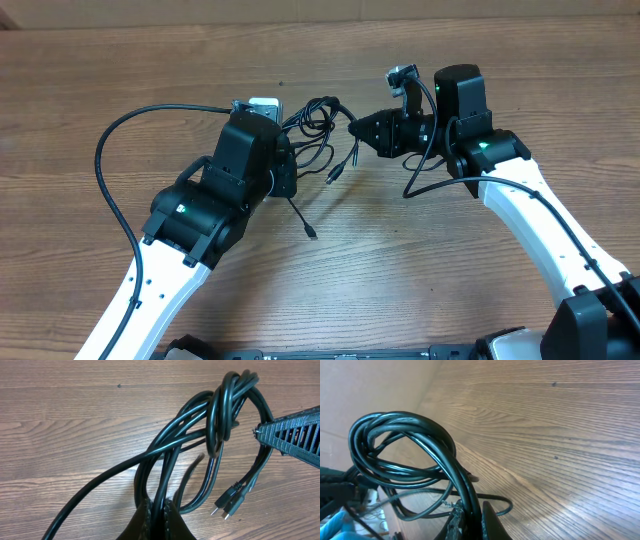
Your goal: Untangle cables
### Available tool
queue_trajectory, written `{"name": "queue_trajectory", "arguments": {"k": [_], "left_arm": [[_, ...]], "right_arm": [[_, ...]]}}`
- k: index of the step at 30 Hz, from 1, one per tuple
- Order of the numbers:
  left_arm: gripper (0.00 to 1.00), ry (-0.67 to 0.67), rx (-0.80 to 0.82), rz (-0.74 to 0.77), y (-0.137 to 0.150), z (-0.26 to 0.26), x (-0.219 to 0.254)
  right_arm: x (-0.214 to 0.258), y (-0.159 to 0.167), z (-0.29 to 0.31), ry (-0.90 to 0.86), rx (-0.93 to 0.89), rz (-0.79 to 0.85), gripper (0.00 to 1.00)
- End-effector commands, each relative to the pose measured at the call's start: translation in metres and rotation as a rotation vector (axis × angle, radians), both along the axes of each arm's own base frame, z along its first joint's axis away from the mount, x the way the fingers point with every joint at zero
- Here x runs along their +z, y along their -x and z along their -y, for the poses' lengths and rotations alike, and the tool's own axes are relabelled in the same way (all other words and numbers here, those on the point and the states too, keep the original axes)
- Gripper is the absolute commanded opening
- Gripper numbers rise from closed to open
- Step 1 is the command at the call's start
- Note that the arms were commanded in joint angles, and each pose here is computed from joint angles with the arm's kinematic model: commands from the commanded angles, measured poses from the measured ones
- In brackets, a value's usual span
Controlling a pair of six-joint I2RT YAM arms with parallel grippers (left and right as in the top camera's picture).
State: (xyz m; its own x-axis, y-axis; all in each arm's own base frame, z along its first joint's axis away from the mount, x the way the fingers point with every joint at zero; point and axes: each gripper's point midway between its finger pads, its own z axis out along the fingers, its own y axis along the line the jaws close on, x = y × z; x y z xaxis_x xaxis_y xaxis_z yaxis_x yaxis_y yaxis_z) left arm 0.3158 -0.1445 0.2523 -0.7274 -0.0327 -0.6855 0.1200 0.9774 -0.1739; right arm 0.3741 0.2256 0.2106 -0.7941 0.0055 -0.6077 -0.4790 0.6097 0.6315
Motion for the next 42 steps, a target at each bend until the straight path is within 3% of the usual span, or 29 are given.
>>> {"name": "queue_trajectory", "arguments": {"k": [1, 9, 21, 32, 37, 42], "left_arm": [[0.04, -0.018, 0.049, 0.037, -0.002, -0.012, 0.008], [0.04, -0.064, 0.005, 0.045, -0.001, -0.012, 0.008], [0.04, -0.305, -0.201, -0.051, 0.024, -0.025, -0.017], [0.04, -0.349, -0.222, -0.117, 0.037, -0.033, -0.028], [0.04, -0.401, -0.137, -0.136, 0.039, -0.051, -0.029], [0.04, -0.437, 0.126, -0.130, 0.038, -0.084, -0.024]], "right_arm": [[0.005, -0.015, 0.013, 0.033, -0.065, 0.034, 0.04], [0.001, -0.021, 0.019, 0.066, -0.105, 0.041, 0.04], [-0.020, -0.044, 0.060, 0.266, -0.329, 0.059, 0.04], [-0.027, -0.043, 0.070, 0.324, -0.353, 0.053, 0.04], [-0.034, -0.043, 0.084, 0.368, -0.394, 0.030, 0.04], [-0.040, -0.043, 0.101, 0.394, -0.432, -0.001, 0.04]]}}
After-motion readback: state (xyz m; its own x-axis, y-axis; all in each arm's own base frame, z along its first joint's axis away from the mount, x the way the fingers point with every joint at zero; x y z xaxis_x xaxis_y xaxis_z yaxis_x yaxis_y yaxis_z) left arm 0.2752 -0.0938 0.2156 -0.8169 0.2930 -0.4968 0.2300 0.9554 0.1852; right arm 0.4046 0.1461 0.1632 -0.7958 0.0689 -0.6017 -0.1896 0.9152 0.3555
